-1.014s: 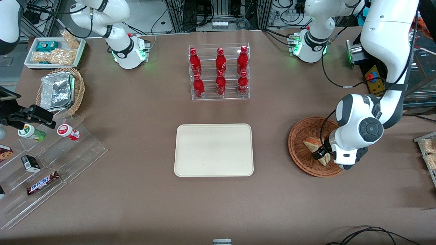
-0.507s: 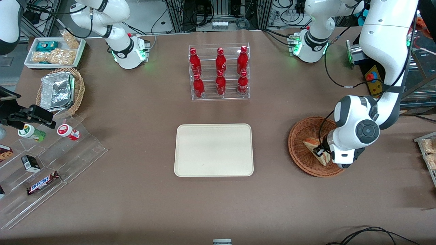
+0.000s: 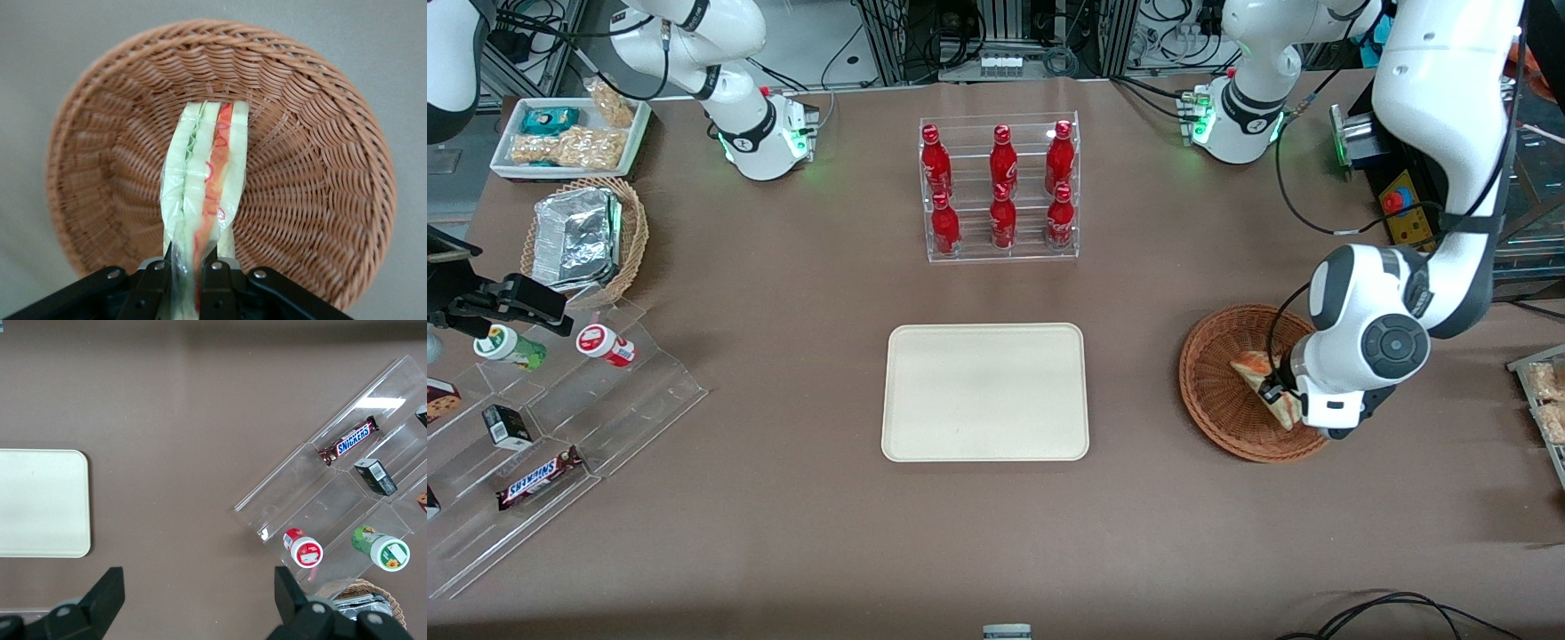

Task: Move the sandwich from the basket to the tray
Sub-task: 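Lift the sandwich and carry it with the left gripper over the tray, then open the left gripper to release the sandwich onto the tray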

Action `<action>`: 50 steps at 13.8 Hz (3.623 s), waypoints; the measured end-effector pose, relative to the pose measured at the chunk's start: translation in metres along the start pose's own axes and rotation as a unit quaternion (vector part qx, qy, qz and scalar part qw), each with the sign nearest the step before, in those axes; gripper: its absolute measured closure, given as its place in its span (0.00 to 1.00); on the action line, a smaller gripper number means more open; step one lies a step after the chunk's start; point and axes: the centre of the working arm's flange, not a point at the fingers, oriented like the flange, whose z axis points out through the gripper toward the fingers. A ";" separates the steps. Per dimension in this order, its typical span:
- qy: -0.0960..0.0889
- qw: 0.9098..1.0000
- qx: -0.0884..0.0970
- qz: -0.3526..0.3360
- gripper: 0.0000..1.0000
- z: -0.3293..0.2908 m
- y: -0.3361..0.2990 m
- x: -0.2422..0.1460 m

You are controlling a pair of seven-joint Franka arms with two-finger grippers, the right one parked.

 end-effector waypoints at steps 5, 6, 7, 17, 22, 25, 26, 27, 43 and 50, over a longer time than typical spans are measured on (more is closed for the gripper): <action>0.023 0.994 0.018 0.107 0.87 -0.060 0.058 -0.107; 0.022 0.989 0.012 0.144 0.87 -0.063 0.073 -0.129; 0.010 0.983 0.000 0.183 0.87 -0.067 0.086 -0.150; -0.022 0.949 -0.062 0.308 0.76 -0.031 0.248 -0.269; 0.002 0.952 -0.074 0.296 0.72 0.009 0.297 -0.300; 0.012 0.955 -0.088 0.281 0.51 0.009 0.304 -0.300; 0.013 0.956 -0.091 0.279 0.44 0.007 0.305 -0.299; 0.014 0.956 -0.092 0.278 0.44 0.005 0.305 -0.298; -0.117 0.958 0.029 0.260 0.00 -0.225 0.009 -0.081; -0.098 0.965 0.072 0.232 0.00 -0.241 -0.151 -0.038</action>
